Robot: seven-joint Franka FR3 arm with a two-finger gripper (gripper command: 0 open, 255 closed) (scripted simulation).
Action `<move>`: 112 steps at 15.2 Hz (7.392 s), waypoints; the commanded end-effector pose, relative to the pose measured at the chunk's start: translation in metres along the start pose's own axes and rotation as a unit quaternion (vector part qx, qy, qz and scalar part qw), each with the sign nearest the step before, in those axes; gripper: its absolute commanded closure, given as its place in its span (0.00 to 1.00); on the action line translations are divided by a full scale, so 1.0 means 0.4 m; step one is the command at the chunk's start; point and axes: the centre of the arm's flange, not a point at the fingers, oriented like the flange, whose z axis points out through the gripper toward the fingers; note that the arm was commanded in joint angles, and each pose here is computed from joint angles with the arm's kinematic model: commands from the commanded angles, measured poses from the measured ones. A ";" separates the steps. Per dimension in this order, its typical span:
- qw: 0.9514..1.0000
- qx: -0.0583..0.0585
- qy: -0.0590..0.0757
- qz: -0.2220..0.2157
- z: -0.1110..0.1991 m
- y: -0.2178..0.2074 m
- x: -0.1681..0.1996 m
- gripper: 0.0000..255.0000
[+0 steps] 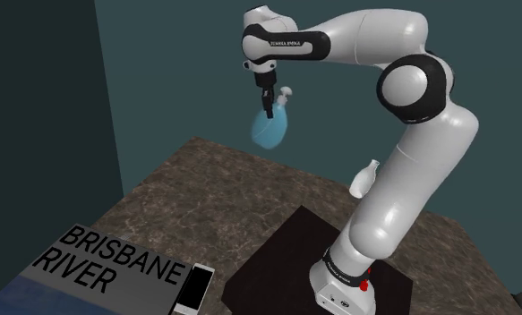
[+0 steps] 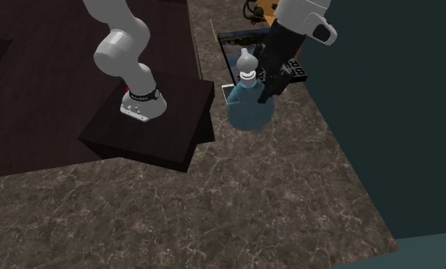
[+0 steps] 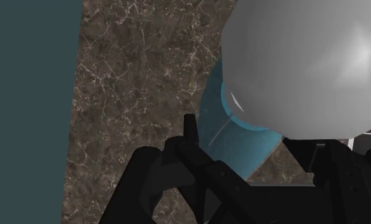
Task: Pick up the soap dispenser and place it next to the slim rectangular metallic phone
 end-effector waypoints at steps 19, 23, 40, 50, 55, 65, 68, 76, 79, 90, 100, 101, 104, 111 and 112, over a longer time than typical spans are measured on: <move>1.000 0.000 0.000 0.001 -0.225 -0.490 0.385 1.00; 1.000 0.000 0.000 0.001 -0.269 -0.588 0.463 1.00; 1.000 0.000 0.000 0.001 -0.090 -0.646 0.570 1.00; 1.000 0.000 0.000 0.001 0.031 -0.661 0.620 1.00; 1.000 0.000 0.000 0.001 0.092 -0.668 0.644 1.00; 1.000 0.000 0.000 0.001 0.213 -0.683 0.694 1.00; 1.000 0.000 0.000 0.001 0.250 -0.687 0.709 1.00; 1.000 0.000 0.000 0.001 0.347 -0.699 0.748 1.00; 1.000 0.000 0.000 0.001 0.383 -0.703 0.763 1.00; 1.000 0.000 0.000 0.001 0.474 -0.714 0.801 1.00; 1.000 0.000 0.000 0.001 0.474 -0.714 0.801 0.00; 1.000 0.000 0.000 0.001 0.441 -0.714 0.801 0.00; 1.000 0.000 0.000 0.001 0.349 -0.714 0.801 0.00; 1.000 0.000 0.000 0.001 0.349 -0.714 0.801 0.00; 1.000 0.000 0.000 0.001 0.349 -0.714 0.801 0.00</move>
